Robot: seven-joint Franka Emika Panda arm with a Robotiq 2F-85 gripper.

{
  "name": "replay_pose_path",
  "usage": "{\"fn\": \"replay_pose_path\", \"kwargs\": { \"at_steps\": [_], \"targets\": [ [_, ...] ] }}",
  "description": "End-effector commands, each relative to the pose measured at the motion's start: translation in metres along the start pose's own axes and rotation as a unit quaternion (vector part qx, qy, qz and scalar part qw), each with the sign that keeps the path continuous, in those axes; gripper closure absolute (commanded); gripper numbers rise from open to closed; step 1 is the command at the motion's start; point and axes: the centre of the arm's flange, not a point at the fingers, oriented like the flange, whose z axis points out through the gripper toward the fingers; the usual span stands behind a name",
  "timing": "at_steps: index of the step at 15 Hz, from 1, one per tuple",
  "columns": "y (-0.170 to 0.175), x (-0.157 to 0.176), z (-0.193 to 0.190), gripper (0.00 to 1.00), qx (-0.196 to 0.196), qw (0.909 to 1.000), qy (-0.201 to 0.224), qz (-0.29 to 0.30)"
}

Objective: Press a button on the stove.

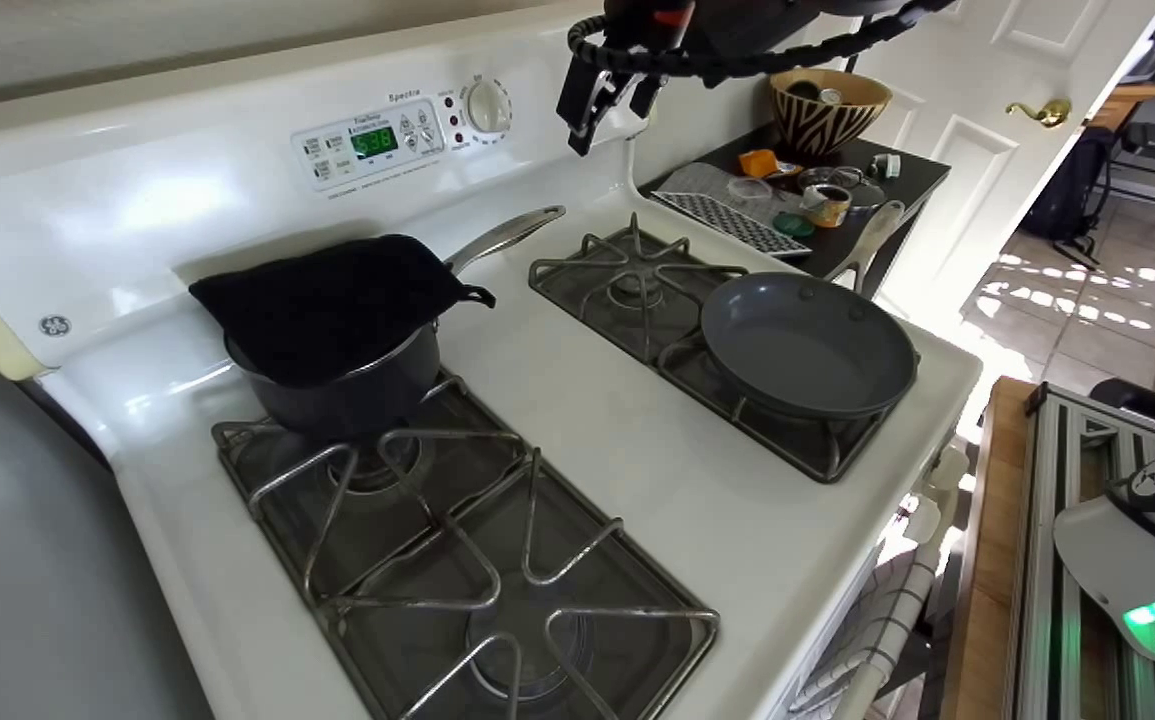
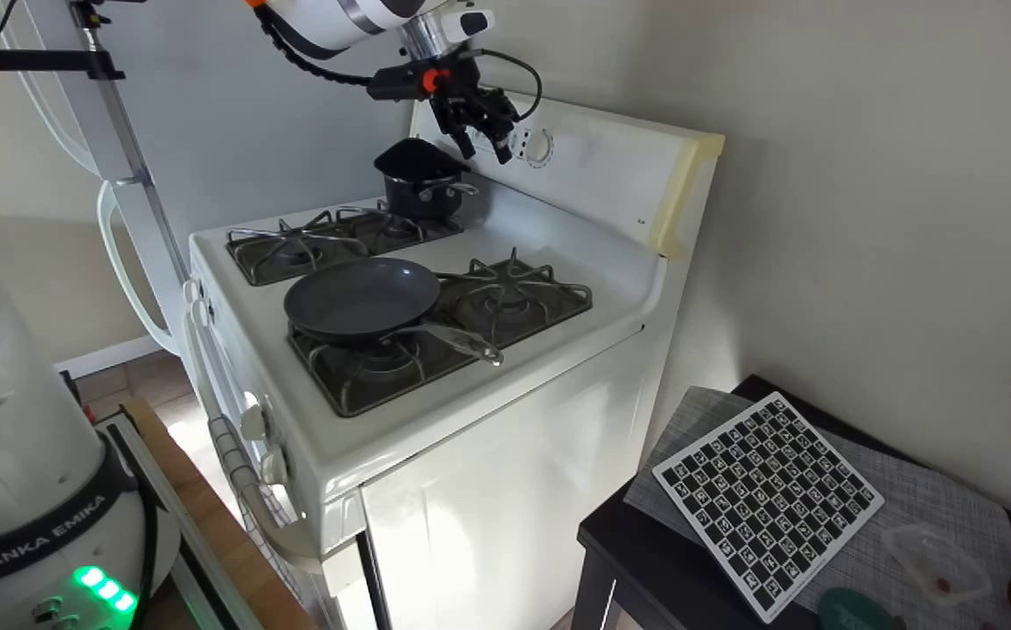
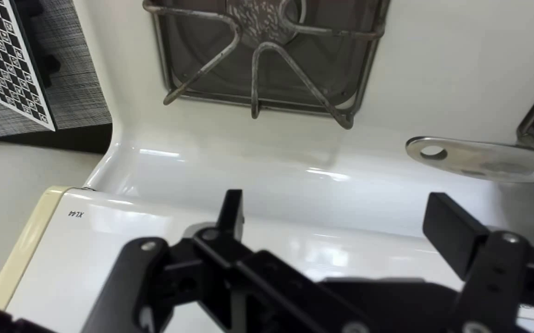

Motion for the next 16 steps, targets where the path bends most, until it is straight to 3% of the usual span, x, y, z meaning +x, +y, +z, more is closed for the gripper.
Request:
{"fn": "replay_pose_path", "kwargs": {
  "at_steps": [1,6,16],
  "targets": [
    [0.0,0.0,0.0,0.0,0.0,1.0,0.0,0.0],
    [-0.005,0.001,0.001,0.0,0.006,1.0,0.002,0.007],
    [-0.071,0.018,0.005,0.0,0.034,0.9948,0.074,0.06]
  ]
}}
